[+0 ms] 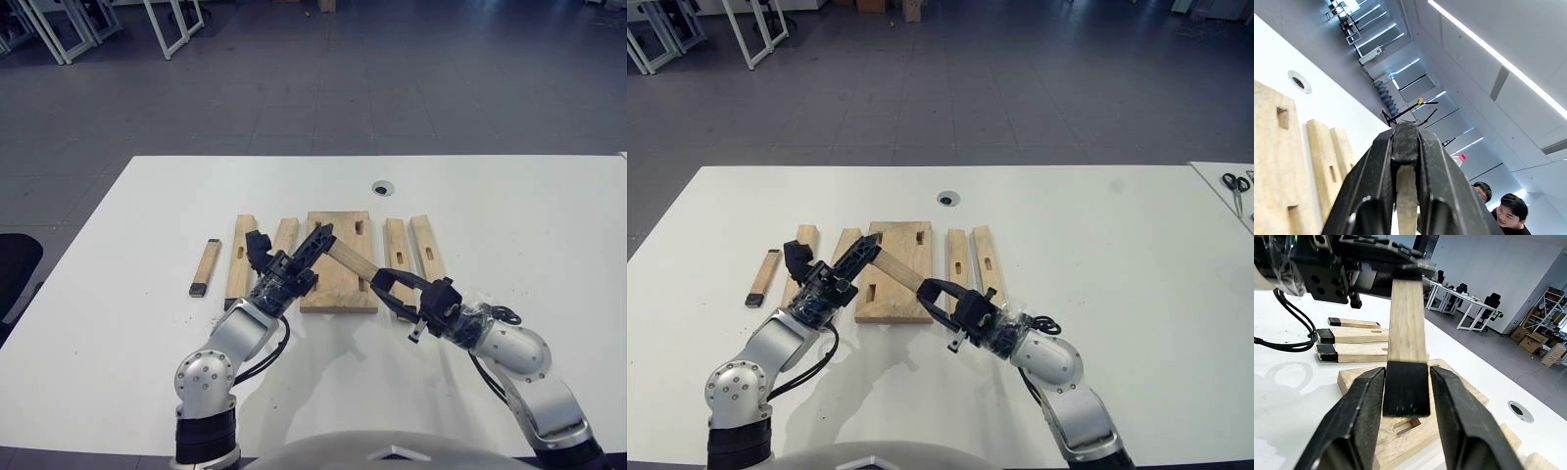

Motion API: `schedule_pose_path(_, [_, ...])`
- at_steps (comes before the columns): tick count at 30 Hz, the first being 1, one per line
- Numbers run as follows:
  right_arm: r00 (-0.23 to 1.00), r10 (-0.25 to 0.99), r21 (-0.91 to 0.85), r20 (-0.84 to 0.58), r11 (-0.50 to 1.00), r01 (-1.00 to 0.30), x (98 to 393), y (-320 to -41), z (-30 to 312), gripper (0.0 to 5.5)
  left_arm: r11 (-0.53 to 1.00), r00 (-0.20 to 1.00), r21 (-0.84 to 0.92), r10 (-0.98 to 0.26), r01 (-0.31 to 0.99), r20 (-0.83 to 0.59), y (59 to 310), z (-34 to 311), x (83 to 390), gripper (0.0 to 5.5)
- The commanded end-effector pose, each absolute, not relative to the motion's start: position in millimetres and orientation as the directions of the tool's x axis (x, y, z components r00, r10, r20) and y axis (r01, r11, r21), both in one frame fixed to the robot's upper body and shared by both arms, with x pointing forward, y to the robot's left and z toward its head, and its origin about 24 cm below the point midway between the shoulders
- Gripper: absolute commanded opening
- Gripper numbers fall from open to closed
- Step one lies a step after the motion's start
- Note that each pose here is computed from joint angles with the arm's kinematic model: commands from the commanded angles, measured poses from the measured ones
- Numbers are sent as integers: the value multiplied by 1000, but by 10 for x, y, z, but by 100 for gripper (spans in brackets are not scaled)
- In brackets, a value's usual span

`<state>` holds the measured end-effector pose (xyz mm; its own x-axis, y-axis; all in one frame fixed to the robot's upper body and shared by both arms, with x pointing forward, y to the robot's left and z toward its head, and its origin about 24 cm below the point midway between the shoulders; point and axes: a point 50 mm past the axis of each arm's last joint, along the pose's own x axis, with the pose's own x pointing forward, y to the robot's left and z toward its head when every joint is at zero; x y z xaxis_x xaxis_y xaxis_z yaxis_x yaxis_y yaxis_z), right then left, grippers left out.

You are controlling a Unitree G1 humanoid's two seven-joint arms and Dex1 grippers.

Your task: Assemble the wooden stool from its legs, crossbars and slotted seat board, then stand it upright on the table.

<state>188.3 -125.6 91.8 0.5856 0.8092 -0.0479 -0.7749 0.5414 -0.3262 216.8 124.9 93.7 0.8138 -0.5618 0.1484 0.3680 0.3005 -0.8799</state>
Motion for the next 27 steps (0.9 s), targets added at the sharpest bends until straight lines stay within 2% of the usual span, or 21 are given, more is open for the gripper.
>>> schedule_pose_path(1, [607, 790, -344, -90, 547, -763, 1920, -1308, 892, 243, 322, 856, -887, -497, 331, 139, 1383, 941, 2240, 44])
schedule_pose_path(3, [629, 762, -377, -152, 543, -750, 1922, -1357, 817, 283, 332, 879, -884, -449, 330, 159, 1492, 989, 2289, 44])
schedule_pose_path(5, [658, 728, -400, -192, 554, -730, 1939, -1423, 758, 294, 471, 937, -835, -319, 285, 140, 1736, 1039, 2386, 44])
schedule_pose_path(8, [702, 680, -413, -212, 588, -695, 1977, -1492, 713, 294, 806, 997, -590, 5, 38, 71, 2226, 1115, 2519, 44])
schedule_pose_path(9, [708, 672, -414, -218, 593, -691, 1979, -1495, 696, 294, 879, 993, -473, 96, -55, 62, 2343, 1137, 2526, 44])
schedule_pose_path(11, [711, 667, -412, -224, 596, -689, 1976, -1491, 674, 294, 941, 978, -295, 194, -164, 76, 2420, 1143, 2506, 44])
schedule_pose_path(13, [711, 664, -412, -229, 596, -689, 1974, -1490, 661, 294, 957, 972, -219, 216, -191, 94, 2370, 1097, 2477, 44])
schedule_pose_path(17, [707, 666, -410, -239, 591, -695, 1975, -1496, 648, 294, 956, 976, -230, 203, -180, 78, 2229, 947, 2435, 44])
schedule_pose_path(27, [698, 669, -408, -253, 581, -705, 1969, -1511, 643, 294, 965, 977, -178, 206, -192, 62, 2306, 776, 2567, 44])
